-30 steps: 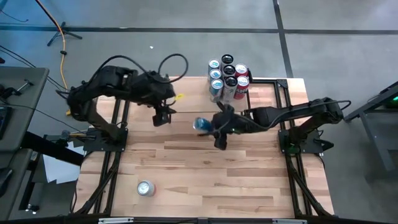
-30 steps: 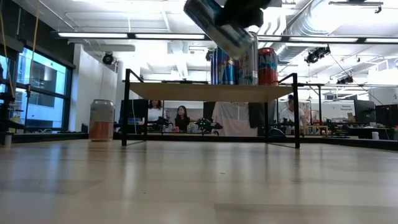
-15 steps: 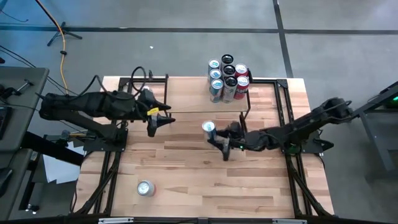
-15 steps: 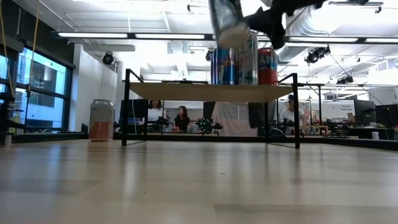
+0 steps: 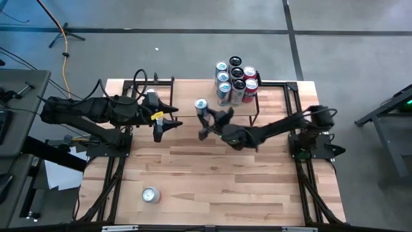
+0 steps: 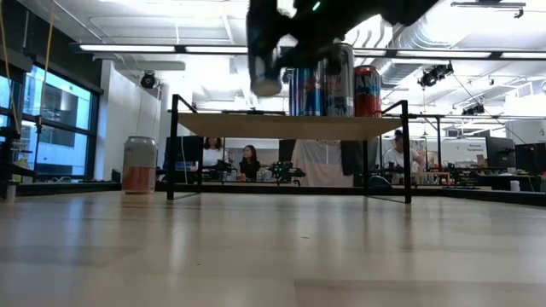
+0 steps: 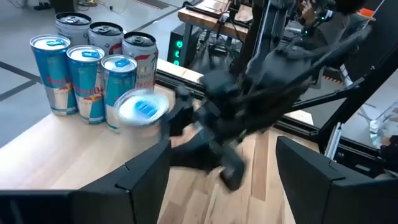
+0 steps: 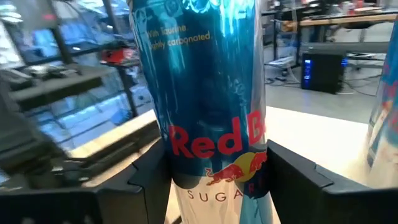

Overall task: Place canned beverage on shelf
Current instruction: Put the blue soda can on the shelf aligned with the blue soda can

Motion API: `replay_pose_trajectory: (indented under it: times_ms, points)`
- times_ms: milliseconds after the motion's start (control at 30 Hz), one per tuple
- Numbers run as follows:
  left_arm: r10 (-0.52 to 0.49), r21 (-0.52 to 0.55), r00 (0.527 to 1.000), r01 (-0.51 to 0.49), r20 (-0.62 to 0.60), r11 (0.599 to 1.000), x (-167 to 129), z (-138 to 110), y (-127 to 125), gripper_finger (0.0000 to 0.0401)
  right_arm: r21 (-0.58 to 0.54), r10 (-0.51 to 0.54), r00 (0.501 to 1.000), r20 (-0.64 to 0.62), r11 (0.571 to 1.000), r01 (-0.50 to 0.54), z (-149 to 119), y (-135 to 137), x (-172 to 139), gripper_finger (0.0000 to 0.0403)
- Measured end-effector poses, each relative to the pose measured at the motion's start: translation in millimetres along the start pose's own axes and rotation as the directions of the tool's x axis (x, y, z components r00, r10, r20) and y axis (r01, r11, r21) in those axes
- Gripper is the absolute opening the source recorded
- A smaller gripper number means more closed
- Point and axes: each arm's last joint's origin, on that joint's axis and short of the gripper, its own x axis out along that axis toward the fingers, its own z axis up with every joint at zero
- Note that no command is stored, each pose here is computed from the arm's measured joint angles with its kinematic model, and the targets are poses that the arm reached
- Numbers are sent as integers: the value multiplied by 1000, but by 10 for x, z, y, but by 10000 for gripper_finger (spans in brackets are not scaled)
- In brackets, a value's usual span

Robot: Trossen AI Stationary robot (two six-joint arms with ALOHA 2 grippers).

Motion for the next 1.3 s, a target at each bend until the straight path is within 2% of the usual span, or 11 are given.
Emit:
replay_pose_trajectory:
  times_ms: [100, 200, 367, 533, 733, 933, 1100, 1300]
  points:
    - [1, 0, 1000, -1, 0, 1000, 0, 0, 0, 243, 7, -40, 999, 11, 999, 40, -96, 24, 202, 202]
    - [0, 0, 1000, 0, 0, 1000, 1, 0, 0, 243, 47, -78, 995, 56, 996, 75, -56, 51, 360, 202]
    - [0, 3, 1000, 0, 1, 1000, -1, 2, 0, 243, 35, -124, 990, 71, 992, 122, -73, 62, 569, 202]
    - [1, 60, 1000, -1, 0, 998, 0, 1, 0, 243, 52, -148, 986, 77, 988, 144, -112, 49, 707, 202]
    - [1, 64, 1000, -1, -1, 998, -5, 1, 4, 243, 66, -182, 980, 79, 982, 177, -182, 35, 758, 202]
    - [-5, 90, 1000, 6, -8, 996, -5, -4, 3, 243, 33, -188, 979, 73, 982, 186, -217, 31, 760, 203]
    - [-5, 99, 1000, 6, -8, 995, -5, -5, 3, 243, -17, -191, 980, 55, 981, 192, -244, 24, 760, 230]
    - [-6, 100, 1000, 6, -8, 995, -5, -5, 3, 243, -6, -194, 980, 47, 981, 194, -251, 21, 759, 257]
